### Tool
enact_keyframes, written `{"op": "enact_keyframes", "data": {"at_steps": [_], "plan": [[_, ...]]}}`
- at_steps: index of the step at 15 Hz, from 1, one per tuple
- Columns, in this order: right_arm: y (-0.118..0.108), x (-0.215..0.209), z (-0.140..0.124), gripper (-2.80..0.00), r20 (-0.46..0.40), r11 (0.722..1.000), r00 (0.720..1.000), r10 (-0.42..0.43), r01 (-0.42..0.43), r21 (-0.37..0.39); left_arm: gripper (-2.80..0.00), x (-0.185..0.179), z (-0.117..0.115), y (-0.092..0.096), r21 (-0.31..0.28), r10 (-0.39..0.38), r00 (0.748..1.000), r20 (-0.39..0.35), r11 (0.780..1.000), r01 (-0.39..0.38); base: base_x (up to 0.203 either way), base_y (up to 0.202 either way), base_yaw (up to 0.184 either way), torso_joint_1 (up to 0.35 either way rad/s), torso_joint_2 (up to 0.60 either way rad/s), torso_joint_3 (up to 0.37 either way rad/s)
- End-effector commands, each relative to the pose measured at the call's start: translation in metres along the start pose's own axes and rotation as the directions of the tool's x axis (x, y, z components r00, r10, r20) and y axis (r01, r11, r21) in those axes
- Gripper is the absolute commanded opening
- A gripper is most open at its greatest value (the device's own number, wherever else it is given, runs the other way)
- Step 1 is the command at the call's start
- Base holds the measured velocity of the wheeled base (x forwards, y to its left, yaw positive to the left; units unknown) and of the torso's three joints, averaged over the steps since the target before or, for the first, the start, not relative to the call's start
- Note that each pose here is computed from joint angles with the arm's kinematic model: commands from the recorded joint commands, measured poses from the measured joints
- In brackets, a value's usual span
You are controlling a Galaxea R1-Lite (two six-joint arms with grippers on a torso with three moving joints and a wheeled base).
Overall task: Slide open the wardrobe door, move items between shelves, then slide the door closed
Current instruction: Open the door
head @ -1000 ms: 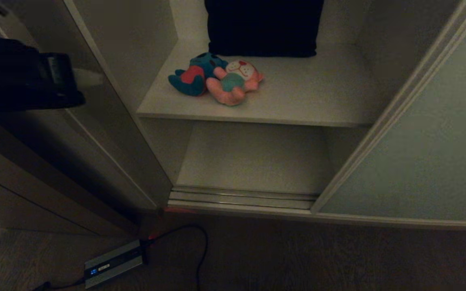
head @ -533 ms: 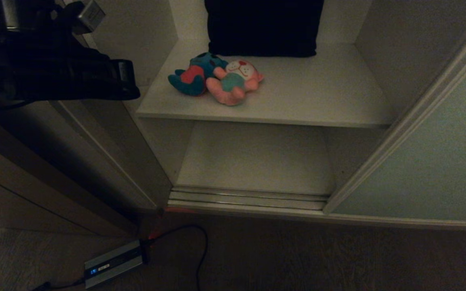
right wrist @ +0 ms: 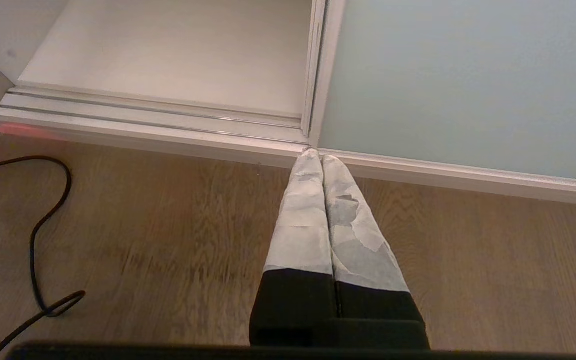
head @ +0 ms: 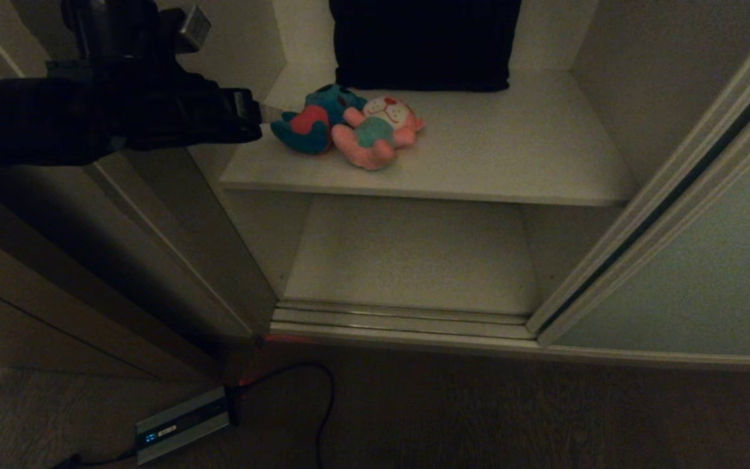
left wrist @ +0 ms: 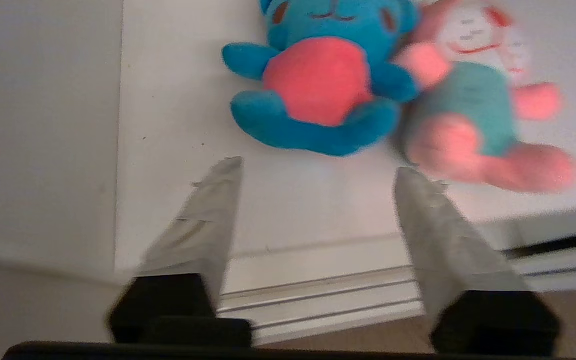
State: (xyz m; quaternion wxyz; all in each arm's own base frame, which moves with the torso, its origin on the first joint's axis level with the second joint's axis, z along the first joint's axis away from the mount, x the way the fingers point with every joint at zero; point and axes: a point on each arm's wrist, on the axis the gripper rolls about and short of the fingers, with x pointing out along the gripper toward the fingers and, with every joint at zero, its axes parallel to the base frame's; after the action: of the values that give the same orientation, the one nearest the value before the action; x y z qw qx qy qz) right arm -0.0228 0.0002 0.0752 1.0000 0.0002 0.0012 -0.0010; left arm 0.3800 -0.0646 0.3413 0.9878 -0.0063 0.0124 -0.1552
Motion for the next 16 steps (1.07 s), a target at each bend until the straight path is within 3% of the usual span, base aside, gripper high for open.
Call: {"op": "enact_keyframes", "data": {"at_steps": [1, 4, 8, 10, 12, 16], "plan": [[0.0, 0.0, -0.001, -2.8, -0.004, 1.0, 1.0, 0.0, 0.0, 0.0, 0.0, 0.031, -0.021, 0.005, -0.015, 0.019, 0.999, -0.033, 1.0, -0.019, 0.0, 0.0, 0.0, 0.0, 0.0, 0.0], [0.0, 0.0, -0.001, -2.8, -0.004, 1.0, 1.0, 0.0, 0.0, 0.0, 0.0, 0.048, -0.031, 0.011, -0.03, 0.069, 0.998, 0.004, 0.997, -0.068, 0.0, 0.0, 0.0, 0.0, 0.0, 0.0], [0.0, 0.0, -0.001, -2.8, -0.004, 1.0, 1.0, 0.001, -0.001, 0.0, 0.0, 0.06, -0.048, 0.019, -0.039, 0.082, 0.996, -0.019, 0.996, -0.083, 0.0, 0.0, 0.0, 0.0, 0.0, 0.0], [0.0, 0.0, -0.001, -2.8, -0.004, 1.0, 1.0, 0.0, 0.0, 0.0, 0.0, 0.067, -0.054, 0.021, -0.083, 0.083, 0.996, 0.011, 0.993, -0.082, 0.0, 0.0, 0.0, 0.0, 0.0, 0.0], [0.0, 0.0, -0.001, -2.8, -0.004, 1.0, 1.0, 0.001, -0.001, 0.0, 0.0, 0.072, -0.051, 0.022, -0.138, 0.079, 0.992, 0.094, 0.988, -0.066, 0.0, 0.0, 0.0, 0.0, 0.0, 0.0], [0.0, 0.0, -0.001, -2.8, -0.004, 1.0, 1.0, 0.0, 0.0, 0.0, 0.0, 0.086, -0.067, 0.023, -0.149, 0.069, 0.991, 0.111, 0.987, -0.052, 0.0, 0.0, 0.0, 0.0, 0.0, 0.0]]}}
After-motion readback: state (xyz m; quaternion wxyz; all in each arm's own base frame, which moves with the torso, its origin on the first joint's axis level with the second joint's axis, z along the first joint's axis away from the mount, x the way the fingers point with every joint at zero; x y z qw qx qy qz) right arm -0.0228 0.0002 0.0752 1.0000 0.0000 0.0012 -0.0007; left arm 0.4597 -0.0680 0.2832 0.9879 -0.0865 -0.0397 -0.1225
